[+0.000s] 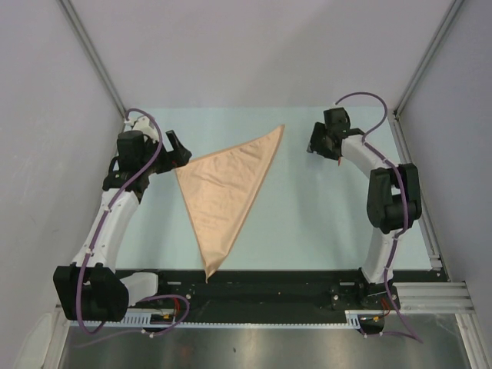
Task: Fold the napkin, place the utensils inside, and roll it up
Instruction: Fold the napkin, then grab a utensil with the right arm
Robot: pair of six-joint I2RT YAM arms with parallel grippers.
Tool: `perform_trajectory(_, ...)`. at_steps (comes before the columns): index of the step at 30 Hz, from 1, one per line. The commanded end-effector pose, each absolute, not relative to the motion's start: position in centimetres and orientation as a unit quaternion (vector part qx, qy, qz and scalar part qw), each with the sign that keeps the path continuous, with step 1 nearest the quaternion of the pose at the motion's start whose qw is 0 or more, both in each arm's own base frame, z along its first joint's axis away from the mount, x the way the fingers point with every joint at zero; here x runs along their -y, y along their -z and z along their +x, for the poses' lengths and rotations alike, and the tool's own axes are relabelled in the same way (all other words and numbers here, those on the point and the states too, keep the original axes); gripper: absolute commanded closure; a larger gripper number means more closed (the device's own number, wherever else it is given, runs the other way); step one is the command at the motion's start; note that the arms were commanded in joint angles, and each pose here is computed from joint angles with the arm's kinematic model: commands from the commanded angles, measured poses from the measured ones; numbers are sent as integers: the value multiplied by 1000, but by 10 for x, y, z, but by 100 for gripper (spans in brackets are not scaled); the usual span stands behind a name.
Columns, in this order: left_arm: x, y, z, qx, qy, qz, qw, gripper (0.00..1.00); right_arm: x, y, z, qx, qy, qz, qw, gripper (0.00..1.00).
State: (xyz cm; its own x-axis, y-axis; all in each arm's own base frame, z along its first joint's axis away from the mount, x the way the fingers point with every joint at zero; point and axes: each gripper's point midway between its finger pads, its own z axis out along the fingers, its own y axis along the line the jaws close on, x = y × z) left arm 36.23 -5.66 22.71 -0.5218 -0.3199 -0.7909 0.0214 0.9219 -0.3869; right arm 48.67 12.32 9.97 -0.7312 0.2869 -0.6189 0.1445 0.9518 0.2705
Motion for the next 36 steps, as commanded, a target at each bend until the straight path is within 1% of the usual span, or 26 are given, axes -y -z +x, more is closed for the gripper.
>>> perform_trajectory(1, 52, -235, 365, -843, 176, -98, 498, 0, -62, -102, 489, -930, 13, 142, 339, 34)
perform_trajectory(2, 52, -235, 366, -844, 177, -97, 497, 0, -54, -88, 487, -936, 32, 142, 320, 35)
perform_trajectory(4, 52, -234, 366, -845, 176, -97, 496, 0, -36, -90, 496, -933, 62, 149, 322, 35)
perform_trajectory(6, 52, -232, 366, -846, 176, -98, 494, 0, -23, -72, 497, -938, 90, 149, 299, 36)
perform_trajectory(7, 52, -232, 366, -846, 175, -97, 494, 0, -17, -71, 500, -937, 106, 151, 298, 39)
perform_trajectory(15, 51, -229, 367, -849, 171, -100, 490, 0, 16, -50, 517, -934, 157, 156, 282, 44)
perform_trajectory(20, 50, -226, 368, -852, 169, -100, 486, 0, 20, -40, 532, -938, 118, 149, 289, 45)
perform_trajectory(25, 50, -226, 368, -852, 169, -100, 486, 0, 13, -33, 551, -946, 52, 132, 291, 52)
perform_trajectory(26, 50, -225, 368, -853, 168, -100, 484, 0, 13, -24, 551, -949, 47, 130, 282, 53)
perform_trajectory(32, 49, -225, 368, -852, 168, -101, 485, 0, 7, -12, 561, -957, 31, 107, 266, 55)
perform_trajectory(35, 50, -226, 368, -852, 169, -100, 485, 0, 5, -11, 564, -959, 29, 101, 263, 65)
perform_trajectory(36, 50, -226, 368, -852, 169, -100, 485, 0, 4, -8, 563, -960, 28, 100, 259, 79)
